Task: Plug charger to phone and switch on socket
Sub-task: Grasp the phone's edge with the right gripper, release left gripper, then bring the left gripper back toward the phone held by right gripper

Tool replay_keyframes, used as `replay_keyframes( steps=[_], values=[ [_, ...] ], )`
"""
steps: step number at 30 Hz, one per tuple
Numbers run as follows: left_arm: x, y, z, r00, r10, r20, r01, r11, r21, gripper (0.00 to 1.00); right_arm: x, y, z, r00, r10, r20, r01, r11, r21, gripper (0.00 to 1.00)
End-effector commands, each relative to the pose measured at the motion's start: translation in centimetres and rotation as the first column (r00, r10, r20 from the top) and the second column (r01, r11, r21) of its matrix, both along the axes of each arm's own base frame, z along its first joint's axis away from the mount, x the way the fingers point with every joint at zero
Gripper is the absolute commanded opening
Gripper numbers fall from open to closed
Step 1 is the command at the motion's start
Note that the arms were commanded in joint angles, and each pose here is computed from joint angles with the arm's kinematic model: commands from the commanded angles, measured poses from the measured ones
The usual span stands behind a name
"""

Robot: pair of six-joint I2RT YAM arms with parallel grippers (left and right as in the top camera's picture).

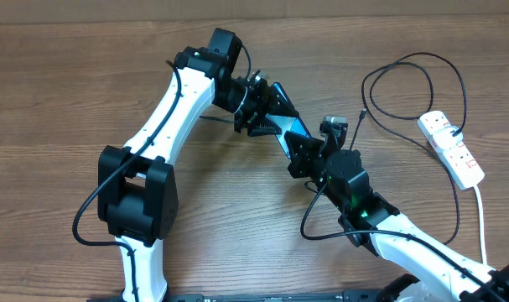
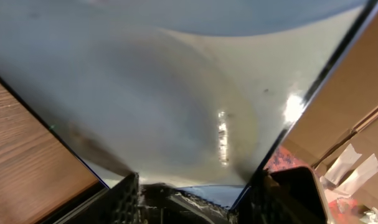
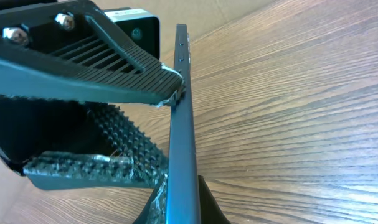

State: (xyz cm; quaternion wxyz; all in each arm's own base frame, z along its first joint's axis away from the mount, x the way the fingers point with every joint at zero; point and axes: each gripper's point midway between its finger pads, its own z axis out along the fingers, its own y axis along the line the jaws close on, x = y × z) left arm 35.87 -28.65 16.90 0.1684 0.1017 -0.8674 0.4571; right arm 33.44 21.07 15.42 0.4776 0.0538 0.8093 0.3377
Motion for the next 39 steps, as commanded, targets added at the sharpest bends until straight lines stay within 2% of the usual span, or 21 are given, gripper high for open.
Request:
replay_keyframes(
  steps=[1, 5, 7, 9, 12, 15, 20, 24, 27, 28, 30, 32, 34, 39],
  values=[
    [0.0, -0.5, -0.3, 0.999, -0.017, 0.033, 0.017, 1.000, 0.015, 0.59, -0.7, 2.4, 3.4, 0.994, 0.093, 0.057, -0.099, 0.989, 0.109, 0.04],
    [1.2, 0.5, -0.2, 0.998, 0.005, 0.063, -0.006, 1.000, 0.004, 0.73, -0.6, 2.1, 3.0, 0.996, 0.083, 0.039, -0.086, 0.991, 0.102, 0.04],
    [2.3, 1.5, -0.1, 0.996, 0.027, 0.090, -0.027, 1.000, -0.003, 0.76, -0.4, 1.4, 2.2, 0.998, 0.057, -0.003, -0.057, 0.992, 0.109, 0.04],
    [3.2, 3.0, 0.2, 0.991, 0.045, 0.123, -0.044, 0.999, -0.008, 0.76, -0.1, 0.4, 1.2, 0.997, 0.016, -0.076, -0.006, 0.990, 0.138, 0.04],
    [4.2, 6.3, 0.2, 0.983, 0.089, 0.163, -0.099, 0.993, 0.058, 0.88, -0.2, -0.7, -0.5, 0.976, -0.014, -0.220, 0.062, 0.975, 0.214, 0.04],
    [4.3, 10.0, 0.7, 0.970, 0.118, 0.212, -0.156, 0.973, 0.171, 0.91, -0.7, -0.3, -0.3, 0.952, 0.073, -0.298, 0.030, 0.944, 0.328, 0.04],
    [2.7, 17.0, 4.1, 0.928, 0.136, 0.347, -0.271, 0.886, 0.376, 0.93, -2.7, 1.1, 1.9, 0.858, 0.319, -0.404, -0.025, 0.809, 0.587, 0.04],
    [-0.2, 21.3, 8.8, 0.869, 0.153, 0.472, -0.387, 0.802, 0.454, 0.94, -4.7, 1.9, 3.1, 0.751, 0.473, -0.461, -0.022, 0.716, 0.698, 0.04],
    [-2.5, 22.7, 12.2, 0.815, 0.159, 0.558, -0.459, 0.764, 0.453, 0.95, -5.9, 2.5, 3.3, 0.655, 0.545, -0.524, 0.046, 0.663, 0.747, 0.04],
    [-3.4, 23.0, 13.4, 0.792, 0.158, 0.590, -0.482, 0.754, 0.445, 1.00, -6.3, 2.7, 3.4, 0.621, 0.565, -0.543, 0.073, 0.648, 0.758, 0.04],
    [-5.4, 23.5, 15.7, 0.744, 0.169, 0.646, -0.534, 0.731, 0.425, 1.00, -7.0, 2.9, 3.6, 0.562, 0.599, -0.570, 0.115, 0.626, 0.771, 0.04],
    [-7.5, 24.1, 17.5, 0.705, 0.199, 0.681, -0.588, 0.701, 0.403, 1.00, -7.3, 3.0, 3.7, 0.545, 0.611, -0.574, 0.120, 0.620, 0.775, 0.04],
    [-11.2, 25.1, 19.3, 0.653, 0.265, 0.709, -0.669, 0.640, 0.378, 1.00, -7.3, 3.0, 3.7, 0.543, 0.614, -0.574, 0.118, 0.620, 0.775, 0.04],
    [-17.1, 26.9, 20.2, 0.588, 0.378, 0.715, -0.776, 0.514, 0.366, 0.99, -7.5, 3.1, 3.7, 0.535, 0.621, -0.572, 0.112, 0.619, 0.777, 0.04]
  ],
)
